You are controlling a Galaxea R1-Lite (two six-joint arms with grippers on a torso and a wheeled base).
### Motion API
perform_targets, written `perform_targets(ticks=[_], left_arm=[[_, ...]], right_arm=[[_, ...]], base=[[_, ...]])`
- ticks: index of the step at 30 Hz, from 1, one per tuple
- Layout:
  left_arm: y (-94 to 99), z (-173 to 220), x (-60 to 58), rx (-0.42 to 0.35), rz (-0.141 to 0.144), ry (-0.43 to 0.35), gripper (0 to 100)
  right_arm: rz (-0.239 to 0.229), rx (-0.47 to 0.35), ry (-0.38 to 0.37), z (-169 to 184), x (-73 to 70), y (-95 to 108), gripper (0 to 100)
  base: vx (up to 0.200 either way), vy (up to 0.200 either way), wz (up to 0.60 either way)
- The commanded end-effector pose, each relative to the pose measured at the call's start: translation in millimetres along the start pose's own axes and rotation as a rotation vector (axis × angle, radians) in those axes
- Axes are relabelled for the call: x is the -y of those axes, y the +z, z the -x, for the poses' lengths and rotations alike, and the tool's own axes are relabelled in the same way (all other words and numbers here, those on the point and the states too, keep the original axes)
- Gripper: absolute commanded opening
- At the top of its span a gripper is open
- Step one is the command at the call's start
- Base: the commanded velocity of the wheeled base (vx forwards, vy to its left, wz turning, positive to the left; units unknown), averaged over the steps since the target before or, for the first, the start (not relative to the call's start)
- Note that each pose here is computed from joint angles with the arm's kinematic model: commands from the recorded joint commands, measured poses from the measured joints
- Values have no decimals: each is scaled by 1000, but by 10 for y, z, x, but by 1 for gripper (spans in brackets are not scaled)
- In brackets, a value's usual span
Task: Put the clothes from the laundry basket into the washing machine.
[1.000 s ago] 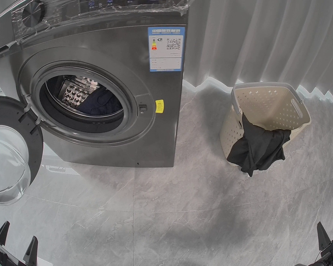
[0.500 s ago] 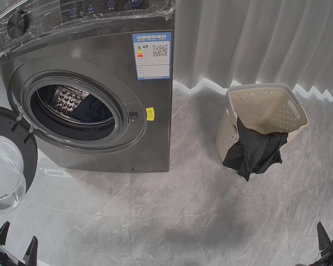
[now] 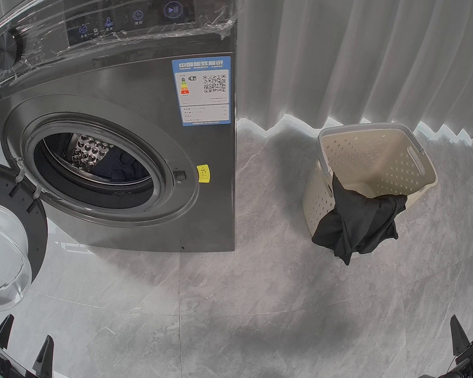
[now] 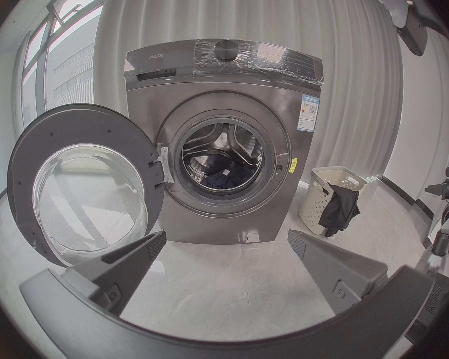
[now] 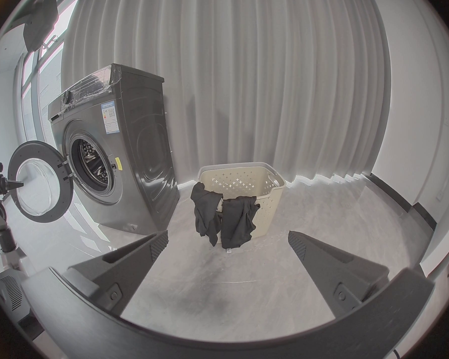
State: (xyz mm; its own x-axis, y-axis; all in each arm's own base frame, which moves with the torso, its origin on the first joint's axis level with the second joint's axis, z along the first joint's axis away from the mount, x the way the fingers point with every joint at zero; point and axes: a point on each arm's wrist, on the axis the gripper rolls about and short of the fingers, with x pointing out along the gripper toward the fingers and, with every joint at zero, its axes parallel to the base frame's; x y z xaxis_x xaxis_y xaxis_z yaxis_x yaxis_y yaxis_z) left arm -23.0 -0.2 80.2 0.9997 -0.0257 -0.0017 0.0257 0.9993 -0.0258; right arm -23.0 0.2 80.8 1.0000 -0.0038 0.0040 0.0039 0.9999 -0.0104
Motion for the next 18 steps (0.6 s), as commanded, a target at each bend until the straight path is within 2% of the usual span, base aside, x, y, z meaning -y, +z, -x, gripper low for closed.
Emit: perform_targets(ticks=[1, 4, 12, 18], left_arm=[[-52, -2, -1, -3, 0, 1, 100], [-52, -2, -2, -3, 2, 0, 100], [-52, -2, -2, -3, 2, 0, 100], [-52, -2, -2, -3, -1, 0, 100]], right_arm=[[0, -12, 1, -9, -1, -50, 100], [0, -12, 1, -9, -1, -50, 100], [0, -12, 2, -9, 0, -50, 100], [0, -12, -1, -9, 0, -50, 100]], base=[[0, -200, 0], [0, -200, 0], [0, 0, 0], [0, 0, -600]])
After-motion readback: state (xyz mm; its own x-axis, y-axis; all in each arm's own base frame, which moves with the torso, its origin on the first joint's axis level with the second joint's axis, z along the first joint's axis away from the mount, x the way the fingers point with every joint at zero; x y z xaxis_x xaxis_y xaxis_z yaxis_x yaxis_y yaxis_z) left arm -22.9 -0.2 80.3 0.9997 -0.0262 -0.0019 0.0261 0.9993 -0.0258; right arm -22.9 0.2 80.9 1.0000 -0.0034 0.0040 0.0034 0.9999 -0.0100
